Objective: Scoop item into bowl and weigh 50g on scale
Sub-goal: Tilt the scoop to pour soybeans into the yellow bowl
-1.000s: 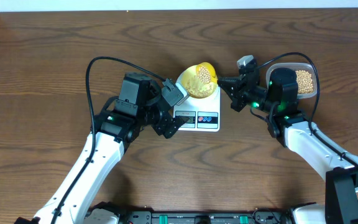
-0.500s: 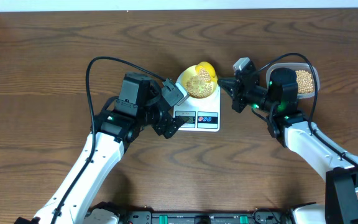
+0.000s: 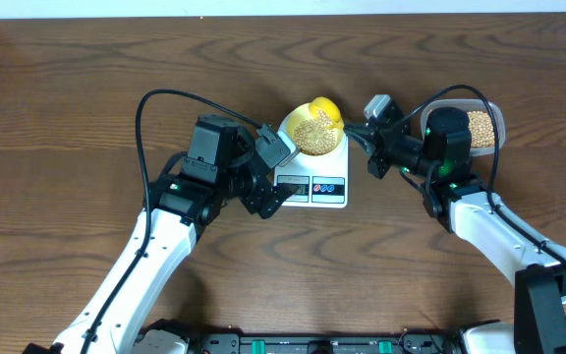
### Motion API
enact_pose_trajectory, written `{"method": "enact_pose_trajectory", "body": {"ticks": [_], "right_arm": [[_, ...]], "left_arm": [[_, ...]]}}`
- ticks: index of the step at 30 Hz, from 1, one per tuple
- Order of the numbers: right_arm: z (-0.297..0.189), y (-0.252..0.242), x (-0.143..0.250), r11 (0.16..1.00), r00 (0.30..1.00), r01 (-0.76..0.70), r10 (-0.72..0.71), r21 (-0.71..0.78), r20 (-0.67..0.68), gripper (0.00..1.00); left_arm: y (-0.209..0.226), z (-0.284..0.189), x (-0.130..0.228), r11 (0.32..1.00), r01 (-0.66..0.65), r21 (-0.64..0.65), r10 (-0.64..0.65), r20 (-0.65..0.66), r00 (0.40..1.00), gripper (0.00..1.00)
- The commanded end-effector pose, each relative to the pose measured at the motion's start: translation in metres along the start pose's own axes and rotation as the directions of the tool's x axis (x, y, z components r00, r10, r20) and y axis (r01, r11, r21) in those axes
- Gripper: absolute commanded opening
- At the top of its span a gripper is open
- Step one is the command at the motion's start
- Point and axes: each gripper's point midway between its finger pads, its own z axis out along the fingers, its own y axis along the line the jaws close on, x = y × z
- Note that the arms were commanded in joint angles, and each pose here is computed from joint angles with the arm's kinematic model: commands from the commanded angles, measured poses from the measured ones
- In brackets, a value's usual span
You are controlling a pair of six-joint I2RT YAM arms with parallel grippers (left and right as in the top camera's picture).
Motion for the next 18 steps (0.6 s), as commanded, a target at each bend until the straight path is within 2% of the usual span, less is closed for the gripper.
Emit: {"method": "enact_pose_trajectory", "body": {"ticks": [1,18], "right_arm": [[0.0032,0.0018,-0.0033,0.995,0.995,0.1,-0.1,-0.007,0.005,0.01],[0.0033,0.0034,-0.0038,0.955,0.955,0.297,-0.296,-0.014,0.012,0.01]], "left_arm": [[0.0019,-0.0013,0.0014,1.0,0.002,-0.009,-0.002,-0.003,1.0,0.89],[0.0019,-0.0013,0.0015,1.0,0.002,-0.009,-0.002,-0.003,1.0,0.89]]}}
